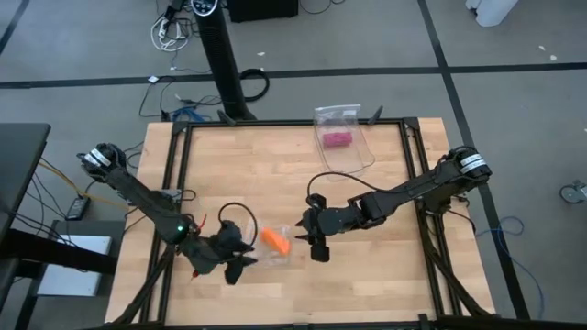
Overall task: Roll bandage
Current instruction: Close the transparent zip bag
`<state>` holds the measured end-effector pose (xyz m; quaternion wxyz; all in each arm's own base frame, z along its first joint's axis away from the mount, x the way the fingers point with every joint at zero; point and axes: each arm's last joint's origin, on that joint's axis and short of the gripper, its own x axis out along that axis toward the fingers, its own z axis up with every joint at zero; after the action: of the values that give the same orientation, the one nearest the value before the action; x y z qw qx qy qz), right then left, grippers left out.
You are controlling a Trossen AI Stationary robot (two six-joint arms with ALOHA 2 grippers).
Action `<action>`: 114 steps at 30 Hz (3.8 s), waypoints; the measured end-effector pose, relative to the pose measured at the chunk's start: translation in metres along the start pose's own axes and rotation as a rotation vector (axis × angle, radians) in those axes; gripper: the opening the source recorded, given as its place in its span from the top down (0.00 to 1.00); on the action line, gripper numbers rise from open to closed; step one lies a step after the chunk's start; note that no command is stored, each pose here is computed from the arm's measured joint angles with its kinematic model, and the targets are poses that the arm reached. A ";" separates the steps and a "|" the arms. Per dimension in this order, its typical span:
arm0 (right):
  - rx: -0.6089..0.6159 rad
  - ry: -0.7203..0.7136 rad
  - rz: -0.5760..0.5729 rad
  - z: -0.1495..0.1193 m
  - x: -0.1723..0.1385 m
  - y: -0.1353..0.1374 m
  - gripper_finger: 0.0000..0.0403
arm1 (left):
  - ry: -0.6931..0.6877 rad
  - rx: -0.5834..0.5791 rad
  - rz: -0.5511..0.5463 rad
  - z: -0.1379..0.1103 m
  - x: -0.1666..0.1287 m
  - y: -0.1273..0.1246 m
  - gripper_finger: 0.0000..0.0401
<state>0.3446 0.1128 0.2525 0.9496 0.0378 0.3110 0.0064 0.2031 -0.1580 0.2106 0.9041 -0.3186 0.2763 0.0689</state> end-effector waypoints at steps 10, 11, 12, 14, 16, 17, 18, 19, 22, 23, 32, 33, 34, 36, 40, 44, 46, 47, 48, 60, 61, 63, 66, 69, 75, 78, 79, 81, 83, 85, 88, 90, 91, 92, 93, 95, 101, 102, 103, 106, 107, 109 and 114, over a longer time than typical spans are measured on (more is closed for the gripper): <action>-0.049 -0.019 0.071 -0.003 0.019 0.003 0.59 | -0.036 -0.315 0.242 -0.036 0.009 0.068 0.48; -0.047 -0.029 0.077 -0.002 0.019 0.003 0.59 | -0.038 -0.347 0.262 -0.039 0.009 0.074 0.48; -0.047 -0.031 0.077 -0.002 0.019 0.003 0.59 | -0.042 -0.364 0.280 -0.042 0.009 0.081 0.48; -0.056 -0.028 0.082 -0.002 0.020 0.003 0.59 | -0.047 -0.393 0.278 -0.045 0.010 0.087 0.48; -0.063 -0.027 0.089 -0.002 0.020 0.003 0.59 | -0.059 -0.416 0.253 -0.047 0.011 0.091 0.48; -0.065 -0.027 0.091 -0.002 0.020 0.003 0.59 | -0.064 -0.428 0.239 -0.048 0.013 0.092 0.48; -0.066 -0.027 0.091 -0.002 0.020 0.003 0.59 | -0.068 -0.435 0.222 -0.050 0.014 0.094 0.48; -0.072 -0.027 0.091 -0.002 0.020 0.003 0.59 | -0.071 -0.431 0.211 -0.051 0.015 0.096 0.48; -0.074 -0.034 0.095 -0.001 0.020 0.004 0.60 | -0.067 -0.436 0.214 -0.055 0.023 0.102 0.48; -0.073 -0.036 0.097 -0.001 0.020 0.004 0.60 | -0.070 -0.438 0.212 -0.056 0.025 0.103 0.48; -0.085 -0.052 0.105 0.000 0.020 0.004 0.60 | -0.082 -0.356 0.183 -0.055 0.033 0.103 0.51; -0.086 -0.052 0.105 0.000 0.020 0.004 0.60 | -0.089 -0.350 0.182 -0.055 0.033 0.103 0.53; -0.086 -0.053 0.105 0.001 0.020 0.004 0.60 | -0.093 -0.340 0.180 -0.055 0.033 0.102 0.55; -0.087 -0.055 0.105 0.001 0.020 0.004 0.60 | -0.108 -0.319 0.175 -0.056 0.035 0.102 0.61; -0.090 -0.057 0.105 0.001 0.020 0.004 0.60 | -0.157 -0.254 0.160 -0.058 0.043 0.100 0.74; -0.095 -0.058 0.105 0.001 0.020 0.004 0.60 | -0.192 -0.211 0.174 -0.060 0.048 0.102 0.88; -0.096 -0.054 0.104 0.001 0.019 0.004 0.60 | -0.208 -0.181 0.166 -0.059 0.048 0.101 0.96; -0.098 -0.046 0.102 0.000 0.018 0.004 0.60 | -0.215 -0.151 0.161 -0.058 0.048 0.100 0.98; -0.100 -0.036 0.101 0.000 0.016 0.003 0.60 | -0.230 -0.107 0.159 -0.056 0.047 0.099 0.98; -0.004 0.011 0.105 0.003 0.024 -0.026 0.58 | -0.385 0.198 0.041 -0.038 0.044 0.076 0.99; 0.002 0.023 0.107 0.001 0.030 -0.031 0.57 | -0.394 0.212 0.035 -0.037 0.043 0.074 0.99; 0.000 0.040 0.117 -0.003 0.043 -0.042 0.55 | -0.401 0.243 0.037 -0.035 0.043 0.074 1.00; -0.007 0.038 0.161 -0.010 0.067 -0.058 0.52 | -0.401 0.288 0.026 -0.033 0.044 0.068 1.00; 0.057 0.029 0.233 -0.018 0.092 -0.078 0.50 | -0.378 0.315 0.012 -0.033 0.046 0.065 1.00; 0.237 0.018 0.341 -0.040 0.132 -0.114 0.47 | -0.323 0.328 -0.023 -0.035 0.047 0.063 1.00; 0.315 0.027 0.395 -0.047 0.147 -0.124 0.47 | -0.306 0.327 -0.038 -0.036 0.047 0.063 1.00; 0.335 0.029 0.404 -0.048 0.151 -0.126 0.47 | -0.301 0.329 -0.043 -0.037 0.047 0.062 1.00; 0.366 0.043 0.427 -0.051 0.159 -0.129 0.47 | -0.293 0.332 -0.046 -0.038 0.047 0.062 1.00; 0.379 0.040 0.447 -0.049 0.165 -0.131 0.46 | -0.287 0.334 -0.044 -0.038 0.047 0.062 1.00; 0.382 0.034 0.468 -0.045 0.171 -0.131 0.46 | -0.288 0.333 -0.045 -0.038 0.047 0.062 1.00; 0.388 0.027 0.490 -0.039 0.180 -0.130 0.46 | -0.289 0.332 -0.046 -0.038 0.047 0.062 0.99; 0.388 0.038 0.505 -0.036 0.186 -0.129 0.48 | -0.291 0.328 -0.049 -0.038 0.047 0.062 0.99; 0.387 0.048 0.512 -0.035 0.189 -0.129 0.49 | -0.291 0.326 -0.050 -0.037 0.047 0.062 0.99; 0.387 0.060 0.517 -0.034 0.192 -0.128 0.51 | -0.293 0.324 -0.051 -0.037 0.047 0.062 0.99; 0.388 0.070 0.524 -0.034 0.195 -0.128 0.54 | -0.293 0.321 -0.053 -0.037 0.046 0.062 0.99; 0.388 0.083 0.550 -0.035 0.200 -0.128 0.60 | -0.293 0.309 -0.054 -0.037 0.046 0.062 0.99; 0.347 0.089 0.624 -0.032 0.207 -0.121 0.88 | -0.302 0.300 -0.063 -0.036 0.046 0.061 0.99; 0.333 0.089 0.630 -0.033 0.207 -0.118 0.93 | -0.308 0.295 -0.070 -0.036 0.046 0.060 0.99; 0.322 0.089 0.635 -0.033 0.207 -0.116 0.96 | -0.312 0.293 -0.074 -0.035 0.046 0.059 0.99; 0.306 0.096 0.626 -0.030 0.203 -0.111 0.98 | -0.336 0.297 -0.093 -0.033 0.045 0.057 0.99; 0.297 0.107 0.607 -0.029 0.201 -0.110 0.98 | -0.347 0.297 -0.103 -0.032 0.044 0.056 0.99; 0.282 0.145 0.548 -0.027 0.192 -0.109 0.99 | -0.364 0.306 -0.114 -0.031 0.043 0.054 0.99; 0.173 0.171 0.391 0.000 0.152 -0.104 0.99 | -0.470 0.301 -0.085 -0.025 0.039 0.050 0.99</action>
<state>0.4666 0.0150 0.1552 0.8937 0.1782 0.3765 0.1669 0.2092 -0.1365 0.1464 0.9826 -0.1674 0.0527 0.0609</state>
